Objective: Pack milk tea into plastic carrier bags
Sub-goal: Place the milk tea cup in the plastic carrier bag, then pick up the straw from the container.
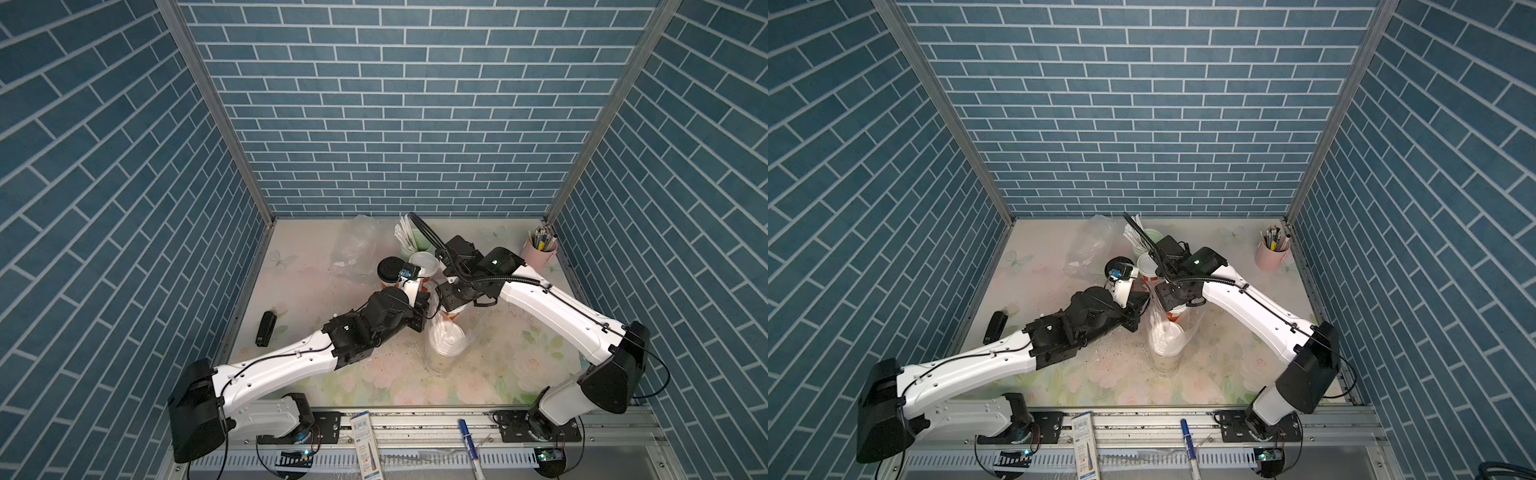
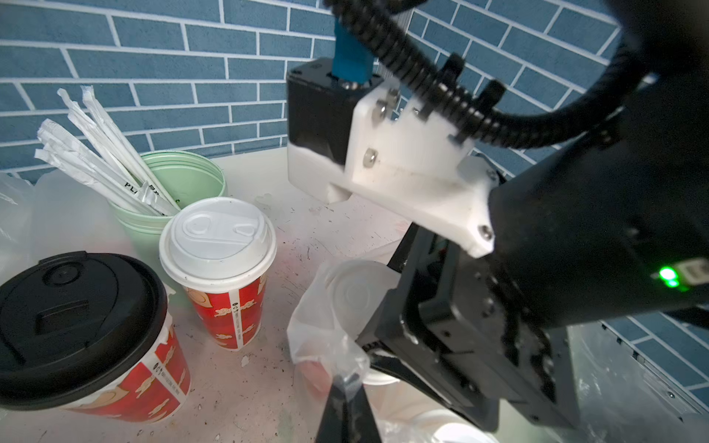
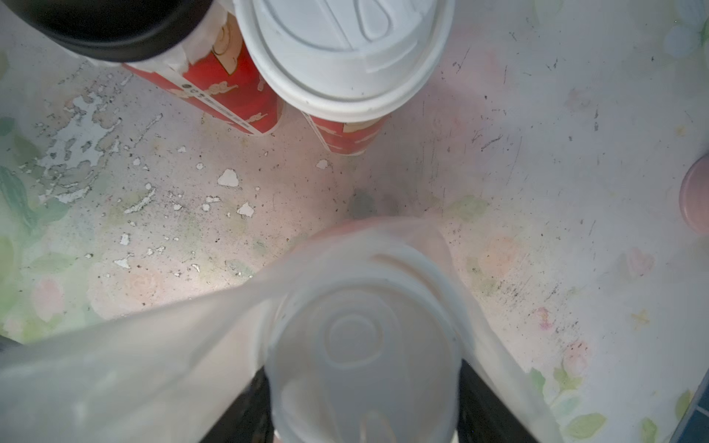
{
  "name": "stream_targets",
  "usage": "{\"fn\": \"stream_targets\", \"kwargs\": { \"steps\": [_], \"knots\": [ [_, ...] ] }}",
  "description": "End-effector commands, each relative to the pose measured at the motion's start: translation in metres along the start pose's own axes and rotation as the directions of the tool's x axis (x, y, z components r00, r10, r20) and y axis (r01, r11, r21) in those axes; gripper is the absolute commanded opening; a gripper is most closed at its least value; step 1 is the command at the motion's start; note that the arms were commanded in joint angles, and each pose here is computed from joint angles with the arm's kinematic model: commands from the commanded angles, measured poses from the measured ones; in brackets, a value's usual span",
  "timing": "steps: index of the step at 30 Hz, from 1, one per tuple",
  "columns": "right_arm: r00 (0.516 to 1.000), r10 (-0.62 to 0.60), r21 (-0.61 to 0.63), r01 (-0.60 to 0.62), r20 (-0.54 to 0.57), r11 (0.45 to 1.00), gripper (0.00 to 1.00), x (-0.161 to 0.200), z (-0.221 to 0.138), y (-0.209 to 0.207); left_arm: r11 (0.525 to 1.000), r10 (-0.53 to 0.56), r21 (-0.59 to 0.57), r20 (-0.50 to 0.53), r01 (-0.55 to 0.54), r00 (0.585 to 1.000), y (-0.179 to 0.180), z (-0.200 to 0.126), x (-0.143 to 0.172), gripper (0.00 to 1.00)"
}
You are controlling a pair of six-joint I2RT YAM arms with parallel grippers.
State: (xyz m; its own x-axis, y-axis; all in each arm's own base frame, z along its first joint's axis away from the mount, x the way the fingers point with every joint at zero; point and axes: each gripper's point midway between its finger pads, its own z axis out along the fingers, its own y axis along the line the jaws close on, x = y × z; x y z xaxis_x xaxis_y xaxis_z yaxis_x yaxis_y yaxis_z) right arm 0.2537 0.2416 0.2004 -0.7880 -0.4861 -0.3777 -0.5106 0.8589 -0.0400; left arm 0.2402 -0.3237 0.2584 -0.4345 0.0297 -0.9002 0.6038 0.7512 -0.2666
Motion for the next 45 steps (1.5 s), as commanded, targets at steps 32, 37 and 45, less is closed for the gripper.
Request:
{"fn": "stream_targets", "kwargs": {
  "steps": [32,37,45],
  "knots": [
    [0.987,0.151,0.032,-0.153,0.047,0.988,0.79,0.036,-0.054,-0.025,0.998,-0.008,-0.056,-0.025,0.006,1.0,0.02,-0.015,0.011,0.0],
    [0.984,0.163,-0.014,-0.163,0.071,0.987,0.42,0.027,-0.054,-0.017,0.998,-0.015,-0.067,-0.027,0.013,1.0,0.023,-0.022,0.011,0.0],
    [0.988,0.127,-0.01,-0.127,0.092,0.992,0.64,0.015,-0.061,-0.017,0.994,-0.022,-0.112,-0.008,0.021,1.0,0.036,-0.038,0.011,0.0]
  ]
}}
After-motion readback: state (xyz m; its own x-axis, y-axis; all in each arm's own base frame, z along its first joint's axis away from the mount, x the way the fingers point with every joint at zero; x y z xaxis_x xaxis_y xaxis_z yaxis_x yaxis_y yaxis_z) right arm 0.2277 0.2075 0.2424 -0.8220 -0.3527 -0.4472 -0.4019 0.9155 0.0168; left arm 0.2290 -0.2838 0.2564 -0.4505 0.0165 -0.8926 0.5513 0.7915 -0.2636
